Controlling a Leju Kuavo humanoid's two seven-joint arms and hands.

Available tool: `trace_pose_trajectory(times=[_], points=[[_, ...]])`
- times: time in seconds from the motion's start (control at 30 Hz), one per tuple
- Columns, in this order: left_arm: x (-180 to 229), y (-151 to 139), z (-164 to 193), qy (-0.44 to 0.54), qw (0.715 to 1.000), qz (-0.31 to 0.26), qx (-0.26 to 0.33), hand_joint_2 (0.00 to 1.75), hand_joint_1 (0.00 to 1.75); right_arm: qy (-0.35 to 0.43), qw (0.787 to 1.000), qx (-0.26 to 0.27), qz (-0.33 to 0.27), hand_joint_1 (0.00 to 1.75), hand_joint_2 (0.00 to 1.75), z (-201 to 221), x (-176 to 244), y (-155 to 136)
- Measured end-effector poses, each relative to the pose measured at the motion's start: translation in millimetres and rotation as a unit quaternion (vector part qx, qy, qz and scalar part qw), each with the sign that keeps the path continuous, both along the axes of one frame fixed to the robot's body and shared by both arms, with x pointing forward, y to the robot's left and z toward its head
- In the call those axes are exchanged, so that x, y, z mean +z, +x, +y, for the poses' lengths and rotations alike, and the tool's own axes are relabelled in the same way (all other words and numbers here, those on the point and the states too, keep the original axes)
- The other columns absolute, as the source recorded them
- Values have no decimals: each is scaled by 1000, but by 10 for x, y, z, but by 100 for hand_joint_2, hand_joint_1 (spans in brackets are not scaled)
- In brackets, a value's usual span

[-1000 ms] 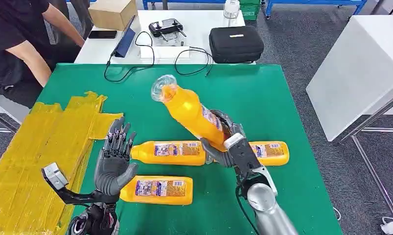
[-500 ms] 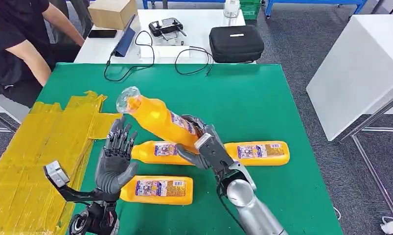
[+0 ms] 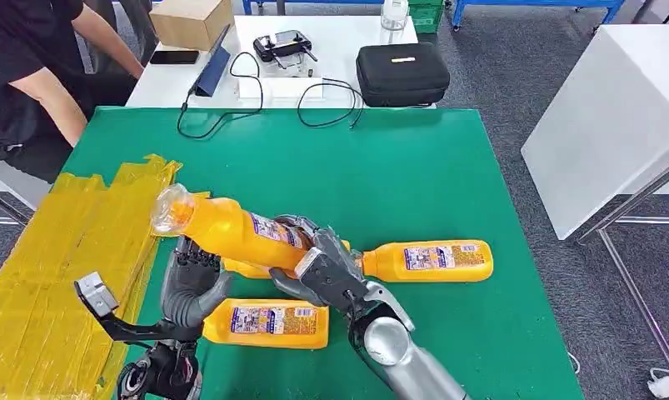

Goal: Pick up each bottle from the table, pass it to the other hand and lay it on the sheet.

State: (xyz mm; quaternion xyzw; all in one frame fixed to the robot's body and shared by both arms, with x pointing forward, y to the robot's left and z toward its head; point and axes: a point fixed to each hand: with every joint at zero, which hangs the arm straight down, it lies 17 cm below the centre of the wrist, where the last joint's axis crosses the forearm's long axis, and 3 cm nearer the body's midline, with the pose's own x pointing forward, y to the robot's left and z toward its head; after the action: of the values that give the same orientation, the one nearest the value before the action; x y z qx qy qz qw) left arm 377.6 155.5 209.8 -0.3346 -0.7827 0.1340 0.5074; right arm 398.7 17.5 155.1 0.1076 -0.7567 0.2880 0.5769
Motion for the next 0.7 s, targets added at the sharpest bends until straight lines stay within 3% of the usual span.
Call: trace_pose_trajectory(times=[0.33,0.47,0.5,0.7], points=[[-5,6,12,0,1000,1,2,175,0,-2,1000,4,-1,175,175,23,-6,-21],[-29,22,76,4,1000,5,12,175,0,-21,998,64,-7,175,175,393,-77,-377],[-34,17,70,8,1000,4,12,175,175,-25,996,82,-9,175,175,501,-89,-475],[-20,4,170,5,1000,-6,24,175,175,-31,993,109,-18,175,175,672,-26,-553]])
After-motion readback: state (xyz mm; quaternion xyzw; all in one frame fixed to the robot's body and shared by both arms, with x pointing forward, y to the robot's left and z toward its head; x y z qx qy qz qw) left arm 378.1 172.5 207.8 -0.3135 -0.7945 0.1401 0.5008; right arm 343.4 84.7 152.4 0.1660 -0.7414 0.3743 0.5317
